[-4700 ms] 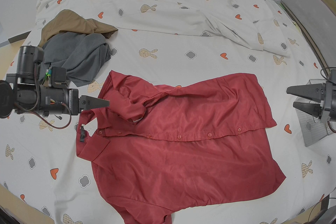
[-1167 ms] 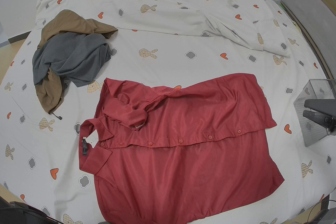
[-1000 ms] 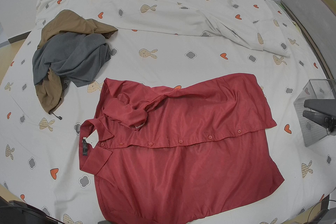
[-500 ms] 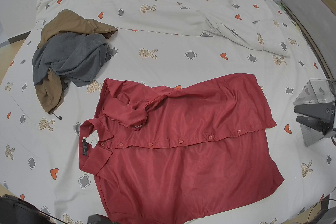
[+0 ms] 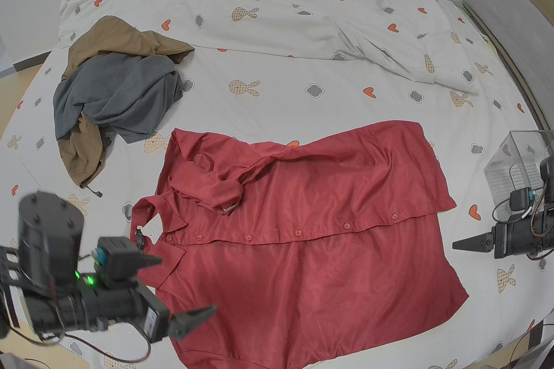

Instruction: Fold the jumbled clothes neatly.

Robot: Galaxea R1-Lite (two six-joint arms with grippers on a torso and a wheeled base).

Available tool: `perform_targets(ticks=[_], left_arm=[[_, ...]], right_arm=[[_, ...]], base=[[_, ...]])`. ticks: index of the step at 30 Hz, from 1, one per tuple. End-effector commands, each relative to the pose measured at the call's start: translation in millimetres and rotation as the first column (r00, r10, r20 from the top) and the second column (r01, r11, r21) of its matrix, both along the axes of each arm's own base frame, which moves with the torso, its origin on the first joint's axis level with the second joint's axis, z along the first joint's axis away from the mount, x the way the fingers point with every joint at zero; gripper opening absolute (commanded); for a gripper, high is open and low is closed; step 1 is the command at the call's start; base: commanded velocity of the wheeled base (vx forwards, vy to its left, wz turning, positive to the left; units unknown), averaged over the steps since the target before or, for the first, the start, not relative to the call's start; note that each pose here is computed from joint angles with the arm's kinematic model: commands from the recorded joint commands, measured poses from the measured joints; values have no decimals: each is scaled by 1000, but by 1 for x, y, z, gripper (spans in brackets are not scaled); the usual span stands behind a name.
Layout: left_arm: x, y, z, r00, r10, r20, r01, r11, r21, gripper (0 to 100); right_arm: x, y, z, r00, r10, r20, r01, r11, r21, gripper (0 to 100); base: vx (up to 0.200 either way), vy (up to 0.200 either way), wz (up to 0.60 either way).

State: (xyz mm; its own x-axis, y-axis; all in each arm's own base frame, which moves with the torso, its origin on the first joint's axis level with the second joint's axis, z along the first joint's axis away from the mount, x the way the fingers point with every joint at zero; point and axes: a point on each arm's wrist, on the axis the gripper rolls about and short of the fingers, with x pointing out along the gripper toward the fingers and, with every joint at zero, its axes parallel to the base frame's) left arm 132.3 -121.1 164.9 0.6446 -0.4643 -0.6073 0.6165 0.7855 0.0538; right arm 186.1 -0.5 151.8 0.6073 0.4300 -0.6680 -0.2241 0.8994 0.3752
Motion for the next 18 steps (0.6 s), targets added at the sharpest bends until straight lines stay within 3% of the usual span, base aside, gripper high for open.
perform_targets(ticks=[1, 6, 10, 14, 18], left_arm=[[5, 39, 81, 976, 91, 199, -35, 962, -273, 100], [-5, 50, 91, 977, 68, 202, 7, 937, -348, 100], [-6, 53, 90, 977, 71, 200, 5, 935, -354, 100], [-7, 55, 87, 978, 84, 190, -9, 932, -363, 100], [-7, 55, 88, 978, 84, 191, -8, 931, -364, 100]], right_arm=[[10, -47, -67, 975, -30, -218, 30, 1000, -7, 100], [28, -65, -94, 957, -49, -285, 62, 998, 34, 100], [29, -65, -103, 948, -36, -315, 54, 997, 50, 100], [30, -61, -106, 953, 43, -298, 12, 984, 179, 100], [34, -61, -110, 954, 62, -294, 2, 977, 214, 100]], base=[[0, 0, 0], [0, 0, 0], [0, 0, 0], [0, 0, 0], [0, 0, 0]])
